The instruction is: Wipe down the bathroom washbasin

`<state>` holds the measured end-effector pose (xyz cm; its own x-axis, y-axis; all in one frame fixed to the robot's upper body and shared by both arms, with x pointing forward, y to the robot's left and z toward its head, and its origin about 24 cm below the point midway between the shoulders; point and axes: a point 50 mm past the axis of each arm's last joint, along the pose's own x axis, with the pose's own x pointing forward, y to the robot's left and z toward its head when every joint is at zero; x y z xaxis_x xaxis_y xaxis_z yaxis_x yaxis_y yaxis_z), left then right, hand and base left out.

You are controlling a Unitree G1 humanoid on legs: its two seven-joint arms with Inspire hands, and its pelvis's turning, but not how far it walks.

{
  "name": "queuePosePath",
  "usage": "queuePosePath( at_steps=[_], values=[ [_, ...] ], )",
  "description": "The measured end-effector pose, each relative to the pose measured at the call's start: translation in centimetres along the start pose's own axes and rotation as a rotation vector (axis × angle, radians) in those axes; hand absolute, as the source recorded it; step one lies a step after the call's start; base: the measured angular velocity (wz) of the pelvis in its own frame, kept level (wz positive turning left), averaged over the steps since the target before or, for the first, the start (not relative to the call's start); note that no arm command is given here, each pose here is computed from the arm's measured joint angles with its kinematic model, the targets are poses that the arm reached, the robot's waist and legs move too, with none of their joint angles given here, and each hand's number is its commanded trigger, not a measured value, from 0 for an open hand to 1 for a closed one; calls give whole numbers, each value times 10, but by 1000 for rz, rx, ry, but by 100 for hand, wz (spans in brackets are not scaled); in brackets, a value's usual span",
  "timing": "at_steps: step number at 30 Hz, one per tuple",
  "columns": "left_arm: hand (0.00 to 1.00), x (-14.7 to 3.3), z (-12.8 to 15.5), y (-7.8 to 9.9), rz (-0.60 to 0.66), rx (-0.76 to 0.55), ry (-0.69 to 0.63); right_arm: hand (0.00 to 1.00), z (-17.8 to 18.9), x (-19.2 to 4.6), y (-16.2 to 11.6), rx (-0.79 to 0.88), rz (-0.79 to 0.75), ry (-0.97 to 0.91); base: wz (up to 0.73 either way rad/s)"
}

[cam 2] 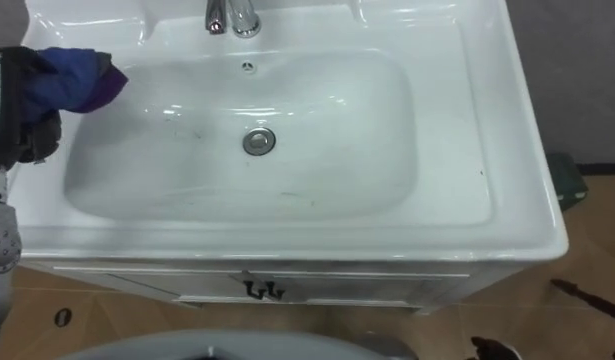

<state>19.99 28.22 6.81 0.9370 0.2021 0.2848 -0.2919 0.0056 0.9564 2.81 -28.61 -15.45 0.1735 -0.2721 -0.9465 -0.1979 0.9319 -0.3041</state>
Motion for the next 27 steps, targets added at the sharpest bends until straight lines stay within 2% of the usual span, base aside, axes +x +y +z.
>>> queuePosePath(
  at_steps=[14, 27],
  values=[
    [100, 1, 1, 4, 32, 1, -16, 0, -4, -1, 2, -22, 20, 9, 0],
    [100, 0, -10, 7, 36, 35, 50, 0, -11, -1, 3, -40, 32, 47, 1]
  ],
)
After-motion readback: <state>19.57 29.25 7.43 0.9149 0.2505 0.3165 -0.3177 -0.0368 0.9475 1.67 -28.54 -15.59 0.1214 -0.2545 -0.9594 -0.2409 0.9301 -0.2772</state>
